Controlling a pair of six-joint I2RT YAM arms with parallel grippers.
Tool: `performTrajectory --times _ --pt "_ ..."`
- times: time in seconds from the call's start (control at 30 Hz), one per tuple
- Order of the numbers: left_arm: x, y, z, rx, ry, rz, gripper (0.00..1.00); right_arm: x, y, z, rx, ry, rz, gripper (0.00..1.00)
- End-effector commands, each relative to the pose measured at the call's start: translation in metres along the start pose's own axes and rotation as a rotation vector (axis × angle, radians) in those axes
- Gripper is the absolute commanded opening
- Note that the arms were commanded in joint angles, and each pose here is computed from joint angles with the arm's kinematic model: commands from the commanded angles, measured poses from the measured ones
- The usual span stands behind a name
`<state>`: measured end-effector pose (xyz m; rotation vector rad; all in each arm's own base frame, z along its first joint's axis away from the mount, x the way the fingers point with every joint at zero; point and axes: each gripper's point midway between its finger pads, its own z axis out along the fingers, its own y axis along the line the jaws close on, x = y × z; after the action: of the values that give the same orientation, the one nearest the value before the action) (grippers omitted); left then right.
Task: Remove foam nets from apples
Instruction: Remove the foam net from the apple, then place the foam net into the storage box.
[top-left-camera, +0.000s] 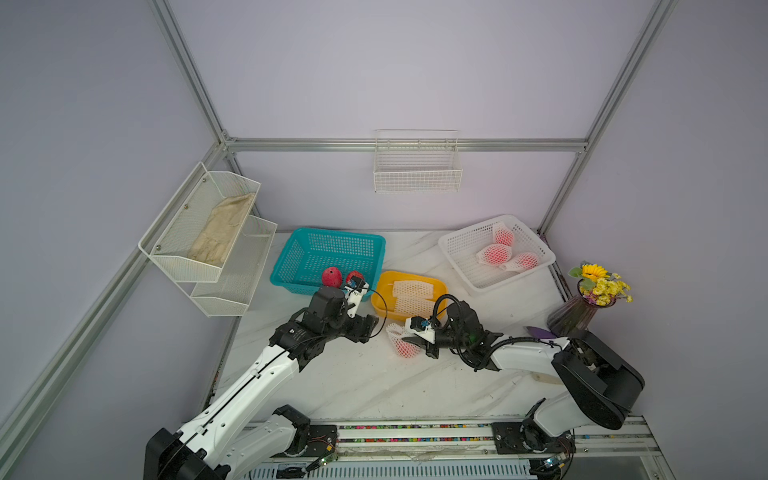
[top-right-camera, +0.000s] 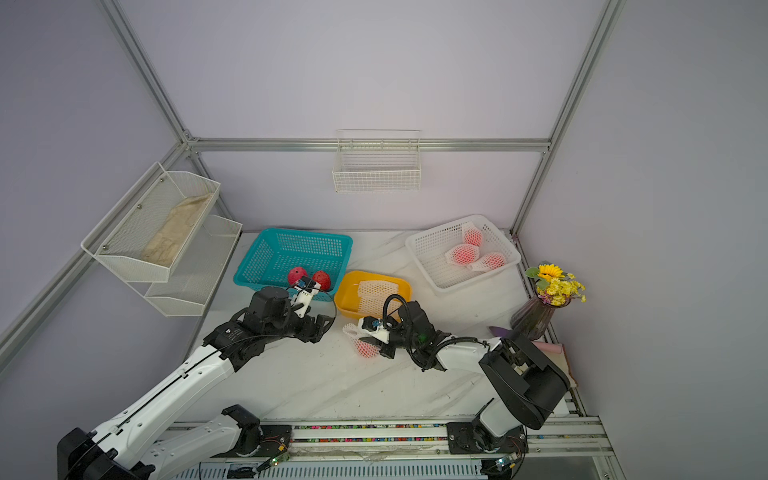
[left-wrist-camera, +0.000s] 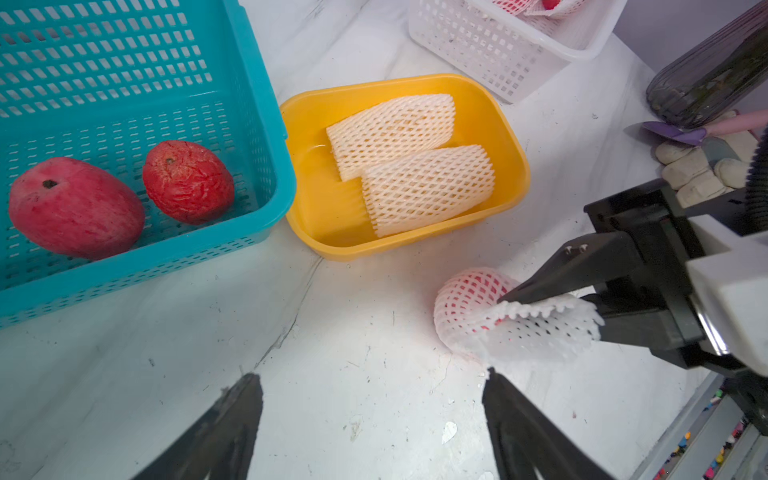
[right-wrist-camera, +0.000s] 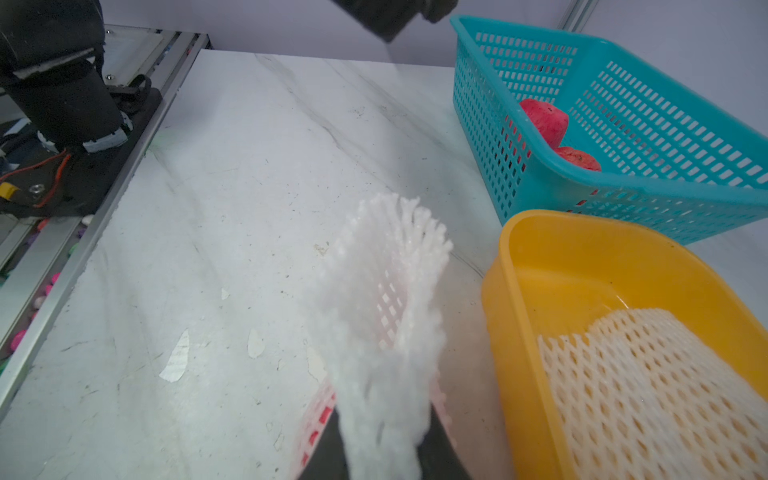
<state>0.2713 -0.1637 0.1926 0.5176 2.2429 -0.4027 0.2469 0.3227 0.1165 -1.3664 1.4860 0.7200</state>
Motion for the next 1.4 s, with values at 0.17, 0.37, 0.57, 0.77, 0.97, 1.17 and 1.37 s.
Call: performTrajectory --times 0.17,0.37,0.57,0.77,0.97,1.17,1.37 --pt "0.007 0.009 0.001 -0.04 -0.007 -0.023 0.84 -0.053 -0.014 -0.006 0.042 -0.156 -0.035 0.14" --pt "0.004 0.01 -0.001 -0.045 -0.021 -0.02 0.84 -0.082 -0.029 -0.023 0.13 -0.203 -0.046 0.11" --pt "-0.003 0.011 -0.003 -0.054 -0.049 -0.013 0.84 -0.101 -0.059 -0.05 0.286 -0.07 -0.026 0.12" --pt "-0.018 0.003 -0.007 -0.015 -0.099 0.018 0.84 -0.098 -0.097 -0.067 0.464 0.11 -0.006 0.13" --pt "-0.015 0.001 -0.004 -0.002 -0.079 0.035 0.84 -0.053 -0.135 -0.045 0.552 0.38 -0.039 0.15" --pt "-0.032 0.015 -0.033 -0.102 -0.179 0.046 0.84 -0.013 -0.148 -0.014 0.497 0.52 -0.06 0.21" --pt "-0.026 0.015 -0.037 -0.102 -0.162 0.05 0.84 0.018 -0.146 0.017 0.398 0.613 -0.007 0.32"
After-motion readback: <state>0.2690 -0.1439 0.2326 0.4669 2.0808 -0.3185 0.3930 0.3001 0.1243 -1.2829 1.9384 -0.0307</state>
